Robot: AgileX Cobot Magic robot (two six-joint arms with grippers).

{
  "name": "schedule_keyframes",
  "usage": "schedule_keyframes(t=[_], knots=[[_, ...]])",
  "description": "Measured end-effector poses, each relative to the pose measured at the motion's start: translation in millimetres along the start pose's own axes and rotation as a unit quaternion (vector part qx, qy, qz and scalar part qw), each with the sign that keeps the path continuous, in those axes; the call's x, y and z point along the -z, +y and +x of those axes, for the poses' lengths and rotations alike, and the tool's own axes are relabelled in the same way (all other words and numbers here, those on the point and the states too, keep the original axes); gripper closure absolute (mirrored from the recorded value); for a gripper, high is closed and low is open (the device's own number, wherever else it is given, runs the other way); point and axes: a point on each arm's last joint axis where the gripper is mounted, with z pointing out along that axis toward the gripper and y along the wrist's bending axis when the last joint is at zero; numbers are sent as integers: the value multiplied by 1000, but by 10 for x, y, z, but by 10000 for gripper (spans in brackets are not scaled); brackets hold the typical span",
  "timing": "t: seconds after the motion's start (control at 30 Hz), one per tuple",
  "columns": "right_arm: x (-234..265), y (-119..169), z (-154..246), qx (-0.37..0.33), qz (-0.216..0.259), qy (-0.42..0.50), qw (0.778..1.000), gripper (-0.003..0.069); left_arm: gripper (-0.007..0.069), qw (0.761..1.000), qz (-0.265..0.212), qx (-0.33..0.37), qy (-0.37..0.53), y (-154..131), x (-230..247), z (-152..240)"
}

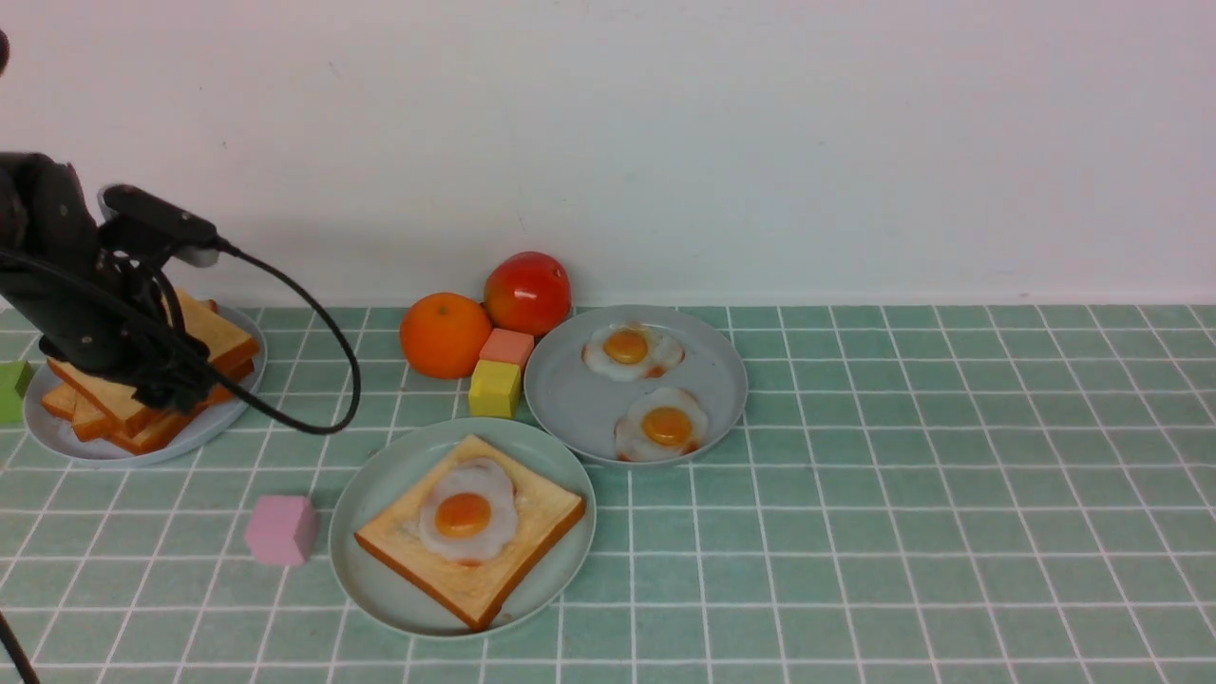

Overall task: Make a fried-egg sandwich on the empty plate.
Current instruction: Use the left arm to grab a slice of bread, then use the left arm to place a slice of bread on the fried egg in the middle

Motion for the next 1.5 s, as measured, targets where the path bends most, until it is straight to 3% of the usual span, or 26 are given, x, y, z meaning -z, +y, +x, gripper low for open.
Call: schedule_keyframes(t=[0.37,0.5,0.53,0.63,0.7,1.0,1.13,1.23,1.33,1.43,1.47,1.5], knots=[[-25,28,-7,-14,-17,-5,1000,648,166,999,-14,-28,11,15,-95,26],[-44,37,-11,-19,-23,-2,1000,645,319,999,-20,-36,8,26,-94,22],[-44,37,-11,-19,-23,-2,1000,645,328,999,-20,-36,8,26,-94,22],[-47,43,-14,-22,-26,-3,999,645,493,999,-21,-37,10,28,-94,24],[-47,44,-15,-22,-27,-4,999,645,537,999,-21,-39,11,25,-94,24],[-49,53,-15,-27,-32,-4,999,641,541,999,-23,-30,17,51,107,20],[-49,54,-15,-27,-33,-4,999,637,541,999,-31,8,5,39,473,-40],[-49,43,-12,-22,-26,-3,999,637,541,999,-32,23,-6,-87,793,-119],[-50,15,10,-11,-11,9,1000,637,541,998,-13,59,-8,-445,1262,-215],[-50,0,40,-5,-3,25,1000,633,541,998,18,62,6,-923,1578,-222],[-50,-1,40,-5,-2,25,1000,633,541,998,20,64,7,-961,1605,-209],[-48,-7,58,-1,1,35,999,630,541,998,37,41,11,-1276,1708,-171]])
